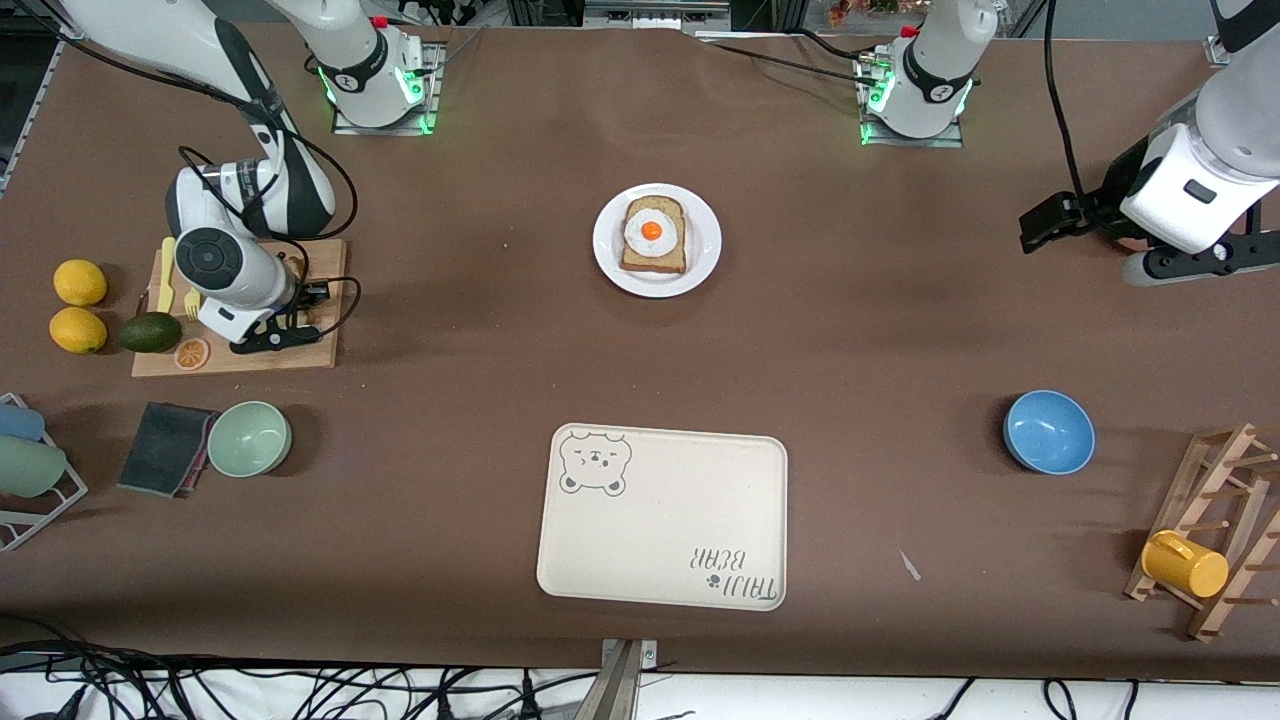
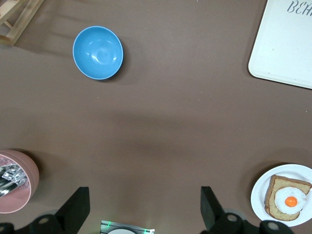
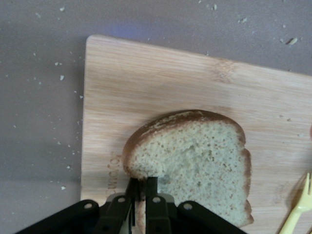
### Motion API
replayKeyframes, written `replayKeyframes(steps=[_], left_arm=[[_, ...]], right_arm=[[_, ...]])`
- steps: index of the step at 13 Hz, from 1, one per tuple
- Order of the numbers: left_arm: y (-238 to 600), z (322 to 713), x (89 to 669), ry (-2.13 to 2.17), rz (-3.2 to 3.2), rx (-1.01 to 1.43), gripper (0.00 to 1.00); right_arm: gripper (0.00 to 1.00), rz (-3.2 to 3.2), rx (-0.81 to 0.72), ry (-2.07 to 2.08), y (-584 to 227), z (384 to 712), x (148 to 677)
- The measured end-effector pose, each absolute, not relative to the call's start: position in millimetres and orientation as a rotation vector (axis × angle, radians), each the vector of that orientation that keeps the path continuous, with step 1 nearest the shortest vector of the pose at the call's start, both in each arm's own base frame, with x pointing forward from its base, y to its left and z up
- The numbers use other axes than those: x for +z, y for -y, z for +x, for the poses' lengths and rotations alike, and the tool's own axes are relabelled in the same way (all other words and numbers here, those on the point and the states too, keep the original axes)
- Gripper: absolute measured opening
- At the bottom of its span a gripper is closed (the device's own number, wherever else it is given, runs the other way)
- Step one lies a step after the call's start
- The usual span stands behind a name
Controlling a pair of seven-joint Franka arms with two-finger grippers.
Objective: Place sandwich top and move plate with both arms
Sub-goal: 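Carry the bread slice with the right gripper over the egg toast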
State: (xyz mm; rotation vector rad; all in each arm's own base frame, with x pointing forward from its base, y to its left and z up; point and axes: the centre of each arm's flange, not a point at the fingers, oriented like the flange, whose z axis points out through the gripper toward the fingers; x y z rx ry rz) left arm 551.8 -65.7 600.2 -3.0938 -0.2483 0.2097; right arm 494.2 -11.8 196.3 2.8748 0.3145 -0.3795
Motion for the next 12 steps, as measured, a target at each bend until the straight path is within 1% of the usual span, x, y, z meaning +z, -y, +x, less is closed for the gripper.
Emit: replayKeyframes(steps=[2,4,7,10,12], left_arm=[[66,552,600,0.248,-3.094,0.210,1.00],[66,552,600,0.248,-3.094,0.210,1.00],[66,552,600,0.249,-3.094,0.210,1.00],[66,552,600,0.249,-3.094,0.211,1.00],[66,552,600,0.249,-3.094,0.211,1.00]], right_arm=[[0.07,2.846,-0.451,-0.276,-1,503,209],[0.07,2.799,-0.529,-0.237,-26,521,238],[0.07,2.766,-0.557,-0.170,-83,541,286],[0.07,2.813,-0.548,-0.080,-171,536,322],[0.07,2.818,-0.493,-0.040,-237,518,335]])
